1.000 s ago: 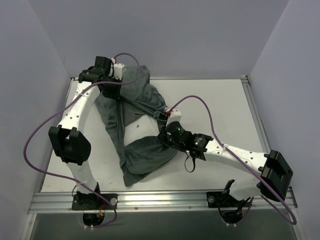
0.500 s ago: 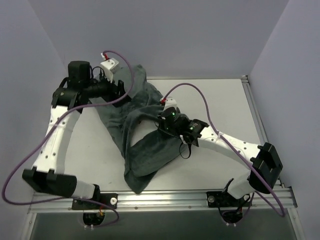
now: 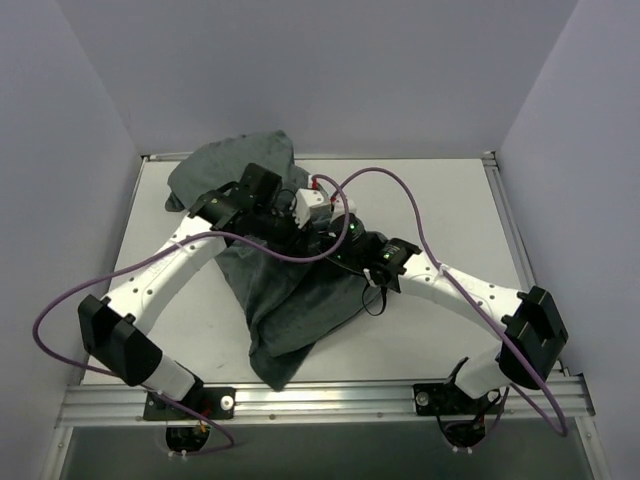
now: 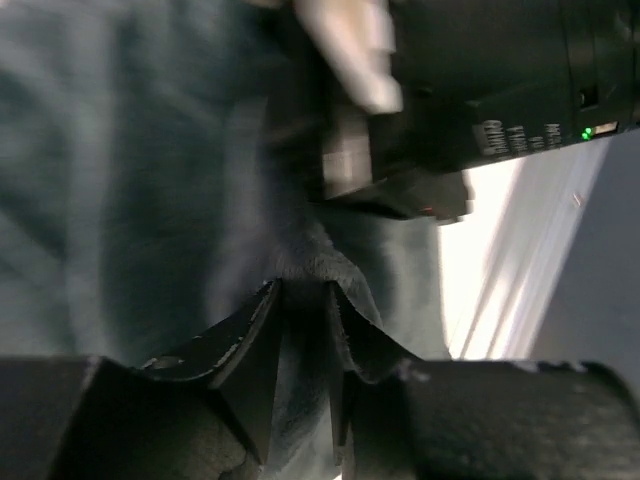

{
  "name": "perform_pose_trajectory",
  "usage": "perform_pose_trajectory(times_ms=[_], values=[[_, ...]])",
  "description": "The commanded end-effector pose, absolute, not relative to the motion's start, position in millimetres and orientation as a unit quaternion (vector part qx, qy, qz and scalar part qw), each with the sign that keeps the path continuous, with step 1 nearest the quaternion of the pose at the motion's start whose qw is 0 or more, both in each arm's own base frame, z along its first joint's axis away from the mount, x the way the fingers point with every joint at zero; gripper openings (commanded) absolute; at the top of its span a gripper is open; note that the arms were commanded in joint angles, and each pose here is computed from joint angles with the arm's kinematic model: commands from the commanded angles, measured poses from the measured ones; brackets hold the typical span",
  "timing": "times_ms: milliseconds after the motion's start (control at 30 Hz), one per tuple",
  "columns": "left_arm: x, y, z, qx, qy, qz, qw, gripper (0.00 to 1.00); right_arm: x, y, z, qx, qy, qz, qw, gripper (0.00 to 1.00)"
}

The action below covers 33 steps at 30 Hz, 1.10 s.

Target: Remove the pillowcase from the pillow

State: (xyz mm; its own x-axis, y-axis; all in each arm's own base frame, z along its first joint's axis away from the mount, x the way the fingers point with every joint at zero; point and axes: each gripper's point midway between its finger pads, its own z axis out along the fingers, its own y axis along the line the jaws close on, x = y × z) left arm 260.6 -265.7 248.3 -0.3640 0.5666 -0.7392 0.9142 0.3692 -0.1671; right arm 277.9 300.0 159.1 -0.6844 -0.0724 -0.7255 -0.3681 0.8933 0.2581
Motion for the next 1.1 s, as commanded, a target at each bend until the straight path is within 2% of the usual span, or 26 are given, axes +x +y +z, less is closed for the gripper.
perform_pose_trajectory(times_ms=[0, 167, 333, 433, 500, 667, 867, 967, 1067], values=[[243.6, -278.9, 264.2, 0.512, 0.741, -0.299, 0.315, 0.33, 268.4, 288.7, 151.8, -0.120, 0.905, 0.198, 0.358, 0.00], [234.7, -290.7, 243.2, 0.521, 0.737, -0.338, 0.268, 0.33, 272.4, 280.6, 145.4, -0.099, 0.908, 0.210, 0.349, 0.00], [192.9, -297.5, 288.2, 0.544, 0.660, -0.439, 0.277, 0.35, 274.9, 268.0, 139.7, -0.078, 0.911, 0.225, 0.338, 0.00], [162.3, -294.5, 313.2, 0.566, 0.618, -0.474, 0.271, 0.39, 281.5, 262.9, 136.2, -0.068, 0.913, 0.229, 0.331, 0.00], [145.9, -294.3, 304.1, 0.585, 0.612, -0.469, 0.253, 0.41, 283.7, 266.1, 137.6, -0.064, 0.911, 0.238, 0.330, 0.00], [179.5, -297.4, 227.5, 0.606, 0.666, -0.363, 0.240, 0.41, 281.5, 272.5, 144.9, -0.064, 0.906, 0.260, 0.327, 0.00], [203.3, -327.3, 213.1, 0.611, 0.675, -0.318, 0.262, 0.41, 279.1, 268.1, 140.7, -0.064, 0.910, 0.251, 0.323, 0.00], [231.7, -318.1, 193.9, 0.587, 0.711, -0.276, 0.270, 0.40, 278.0, 267.1, 140.5, -0.062, 0.910, 0.252, 0.322, 0.00], [270.0, -300.6, 200.1, 0.531, 0.744, -0.246, 0.322, 0.40, 276.1, 265.6, 139.9, -0.063, 0.911, 0.252, 0.321, 0.00]])
